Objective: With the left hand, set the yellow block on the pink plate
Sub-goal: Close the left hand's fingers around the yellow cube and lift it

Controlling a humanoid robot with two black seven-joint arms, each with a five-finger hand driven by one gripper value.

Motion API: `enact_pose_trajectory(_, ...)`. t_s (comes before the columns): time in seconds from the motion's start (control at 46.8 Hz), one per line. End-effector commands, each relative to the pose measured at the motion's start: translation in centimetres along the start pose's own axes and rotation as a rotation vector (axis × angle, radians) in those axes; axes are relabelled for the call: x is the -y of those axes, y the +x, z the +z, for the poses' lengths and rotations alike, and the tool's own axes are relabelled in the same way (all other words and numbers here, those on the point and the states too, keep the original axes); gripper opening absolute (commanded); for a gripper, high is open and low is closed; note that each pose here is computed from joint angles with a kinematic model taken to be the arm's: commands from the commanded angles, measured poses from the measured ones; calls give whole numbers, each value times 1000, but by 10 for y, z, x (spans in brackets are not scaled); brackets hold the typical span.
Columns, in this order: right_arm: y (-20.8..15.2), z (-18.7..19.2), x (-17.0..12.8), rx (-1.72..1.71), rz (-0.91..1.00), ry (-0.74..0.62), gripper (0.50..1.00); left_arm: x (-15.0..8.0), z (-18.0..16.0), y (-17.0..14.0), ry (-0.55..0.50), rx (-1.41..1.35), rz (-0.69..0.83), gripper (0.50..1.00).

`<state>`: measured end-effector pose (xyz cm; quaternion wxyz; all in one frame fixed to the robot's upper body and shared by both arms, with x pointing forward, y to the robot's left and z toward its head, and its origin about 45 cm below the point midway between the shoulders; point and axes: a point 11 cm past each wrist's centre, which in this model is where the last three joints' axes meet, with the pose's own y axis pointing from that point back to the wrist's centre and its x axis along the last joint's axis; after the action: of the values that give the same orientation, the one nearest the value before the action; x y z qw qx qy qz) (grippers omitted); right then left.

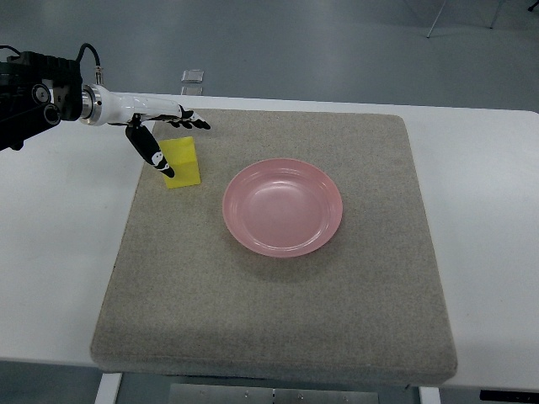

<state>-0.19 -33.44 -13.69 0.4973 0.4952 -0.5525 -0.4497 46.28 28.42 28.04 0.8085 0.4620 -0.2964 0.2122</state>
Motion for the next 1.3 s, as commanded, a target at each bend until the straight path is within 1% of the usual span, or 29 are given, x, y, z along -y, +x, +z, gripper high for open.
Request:
enact_pose_trajectory(0.0, 0, 0, 0, 0, 0, 0, 924, 1, -2, -5, -1, 25, -14, 889)
enact_pose_trajectory(0.064, 0, 0, 0, 0, 0, 0, 924, 1, -2, -7, -11, 43, -22, 866)
enact_pose_trajectory(0.235, 0, 0, 0, 0, 0, 0, 924, 4, 0, -7, -20, 55, -13, 855)
enact_pose_trajectory(0.32, 0, 0, 0, 0, 0, 0, 924, 4, 0, -7, -18, 59, -9, 821)
enact_pose_trajectory(0.342, 0, 0, 0, 0, 0, 0, 924, 4, 0, -7, -18, 60, -8, 808)
enact_pose_trajectory(0.363, 0, 0, 0, 0, 0, 0, 924, 4, -1, -7, -16, 61, -9, 780)
enact_pose_trajectory(0.406, 0, 0, 0, 0, 0, 0, 924, 4, -2, -8, -12, 60, -10, 742)
enact_pose_trajectory(0.47, 0, 0, 0, 0, 1, 0, 924, 4, -6, -9, -4, 56, -10, 707)
enact_pose_trajectory(0.513, 0, 0, 0, 0, 0, 0, 924, 5, -6, -10, -3, 57, -12, 694)
enact_pose_trajectory(0.577, 0, 0, 0, 0, 1, 0, 924, 4, -7, -10, -2, 56, -11, 656)
enact_pose_trajectory(0.641, 0, 0, 0, 0, 0, 0, 924, 4, -7, -10, 0, 56, -10, 604)
enact_pose_trajectory(0.662, 0, 0, 0, 0, 0, 0, 924, 4, -8, -9, 1, 56, -9, 585)
enact_pose_trajectory(0.683, 0, 0, 0, 0, 0, 0, 924, 4, -8, -9, 2, 54, -8, 549)
enact_pose_trajectory(0.705, 0, 0, 0, 0, 0, 0, 924, 4, -8, -9, 2, 54, -8, 502)
enact_pose_trajectory(1.004, 0, 0, 0, 0, 1, 0, 924, 2, -7, -3, 0, 51, 6, 500)
enact_pose_trajectory(1.153, 0, 0, 0, 0, 0, 0, 924, -4, -17, 8, 26, 32, 45, 500)
enact_pose_trajectory(1.282, 0, 0, 0, 0, 0, 0, 924, 0, -14, 13, 9, 39, 54, 500)
